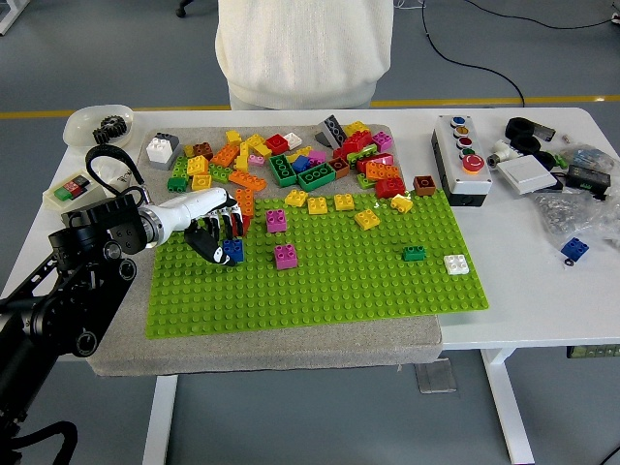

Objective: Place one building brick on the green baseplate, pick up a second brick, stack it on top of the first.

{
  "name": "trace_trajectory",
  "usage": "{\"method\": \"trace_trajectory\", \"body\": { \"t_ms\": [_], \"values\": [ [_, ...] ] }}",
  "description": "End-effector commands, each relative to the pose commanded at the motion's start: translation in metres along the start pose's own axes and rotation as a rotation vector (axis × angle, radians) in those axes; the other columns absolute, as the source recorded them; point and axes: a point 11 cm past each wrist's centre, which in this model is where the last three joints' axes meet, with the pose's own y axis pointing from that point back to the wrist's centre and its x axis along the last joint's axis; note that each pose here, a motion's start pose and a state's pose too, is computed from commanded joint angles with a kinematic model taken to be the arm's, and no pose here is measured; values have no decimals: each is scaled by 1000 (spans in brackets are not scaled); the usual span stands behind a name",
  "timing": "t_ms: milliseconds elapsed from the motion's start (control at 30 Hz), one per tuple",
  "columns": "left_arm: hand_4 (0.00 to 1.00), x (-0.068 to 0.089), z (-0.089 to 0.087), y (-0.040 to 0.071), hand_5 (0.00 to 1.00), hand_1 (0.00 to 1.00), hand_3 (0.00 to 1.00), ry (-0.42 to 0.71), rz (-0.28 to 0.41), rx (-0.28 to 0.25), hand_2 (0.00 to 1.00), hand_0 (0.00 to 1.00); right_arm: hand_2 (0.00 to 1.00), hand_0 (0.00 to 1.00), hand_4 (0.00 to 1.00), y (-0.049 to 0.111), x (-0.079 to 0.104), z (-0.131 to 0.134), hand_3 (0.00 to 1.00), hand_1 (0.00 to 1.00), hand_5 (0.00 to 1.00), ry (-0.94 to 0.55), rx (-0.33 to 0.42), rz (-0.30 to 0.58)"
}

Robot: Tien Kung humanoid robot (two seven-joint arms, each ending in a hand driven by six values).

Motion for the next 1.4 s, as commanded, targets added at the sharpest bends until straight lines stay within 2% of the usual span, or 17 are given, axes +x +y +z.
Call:
{"method": "trace_trajectory", "body": {
  "t_ms": [333, 767, 967, 1400],
  "values": [
    [897, 8, 2, 5, 2, 349, 427, -3, 16, -5, 372, 417, 712, 740, 829, 0, 0, 0, 602, 645, 403, -3, 0, 0],
    [896, 18, 16, 20, 2, 348, 427, -53, 34, -32, 371, 414, 712, 740, 829, 0, 0, 2, 602, 645, 403, -7, -3, 1],
    [896, 16, 18, 29, 2, 348, 427, -66, 38, -33, 371, 414, 712, 740, 828, 0, 0, 3, 600, 644, 404, -6, -5, 2],
    [896, 2, 25, 37, 2, 351, 432, -83, 22, -42, 373, 414, 713, 740, 826, 0, -1, 4, 600, 644, 404, 0, -8, 0]
  ]
}}
